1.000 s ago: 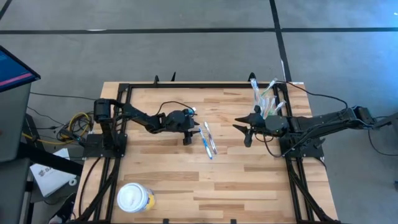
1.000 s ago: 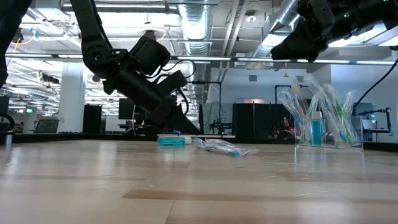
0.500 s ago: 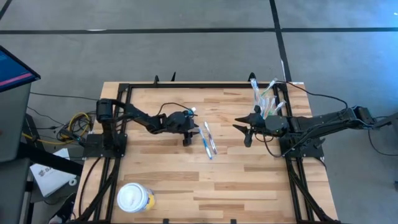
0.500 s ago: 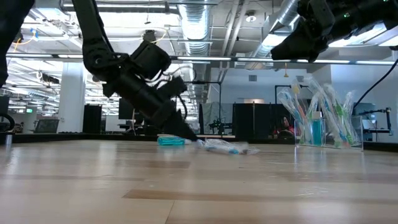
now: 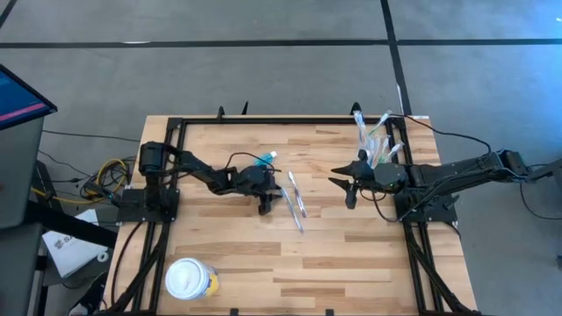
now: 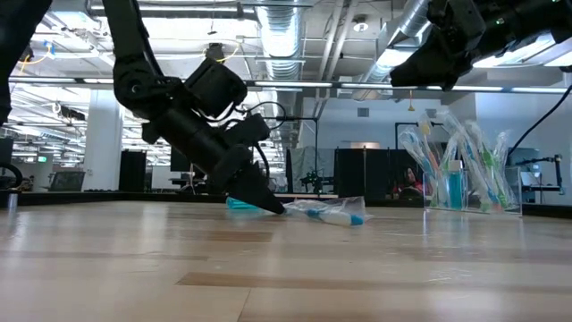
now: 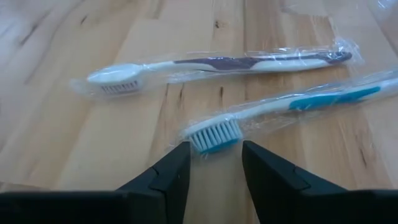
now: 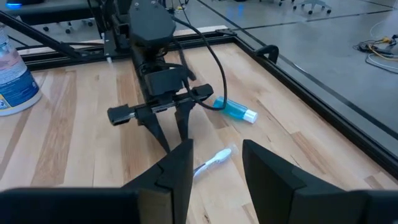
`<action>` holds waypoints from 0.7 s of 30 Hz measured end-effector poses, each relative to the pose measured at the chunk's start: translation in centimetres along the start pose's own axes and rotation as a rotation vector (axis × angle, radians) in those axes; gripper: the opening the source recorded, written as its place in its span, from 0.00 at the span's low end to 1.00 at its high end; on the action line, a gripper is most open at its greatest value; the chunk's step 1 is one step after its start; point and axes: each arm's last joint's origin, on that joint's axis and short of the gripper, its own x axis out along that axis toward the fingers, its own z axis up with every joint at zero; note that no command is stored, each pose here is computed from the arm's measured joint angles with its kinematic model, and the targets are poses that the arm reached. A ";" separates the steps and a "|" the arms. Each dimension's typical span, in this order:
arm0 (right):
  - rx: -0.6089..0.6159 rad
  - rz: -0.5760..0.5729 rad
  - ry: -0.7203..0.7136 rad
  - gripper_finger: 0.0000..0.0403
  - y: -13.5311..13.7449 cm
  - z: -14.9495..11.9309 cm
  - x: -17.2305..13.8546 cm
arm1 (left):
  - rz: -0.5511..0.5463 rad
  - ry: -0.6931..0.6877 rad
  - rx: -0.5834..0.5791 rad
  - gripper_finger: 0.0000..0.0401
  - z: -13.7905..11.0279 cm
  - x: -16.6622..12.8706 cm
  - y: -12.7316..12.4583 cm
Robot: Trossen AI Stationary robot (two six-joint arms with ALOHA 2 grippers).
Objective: Pick & Place toothbrushing station
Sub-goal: Put the blue toothbrush into the transparent organizer
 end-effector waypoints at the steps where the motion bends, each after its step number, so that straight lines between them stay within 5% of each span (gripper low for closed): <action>1: 0.000 0.000 0.000 0.32 0.0 0.0 0.0 | 0.012 -0.001 0.011 0.34 0.0 0.0 -0.1; 7: 0.000 0.000 0.000 0.32 0.0 0.0 0.0 | 0.018 -0.004 0.031 0.21 -0.3 0.3 -0.4; 11: 0.000 0.000 0.000 0.32 0.0 0.0 0.0 | -0.004 -0.004 0.034 0.04 -0.3 0.4 -0.7; 21: -0.001 -0.001 0.003 0.32 0.0 0.0 0.0 | -0.028 -0.040 0.044 0.00 1.0 -0.7 -1.2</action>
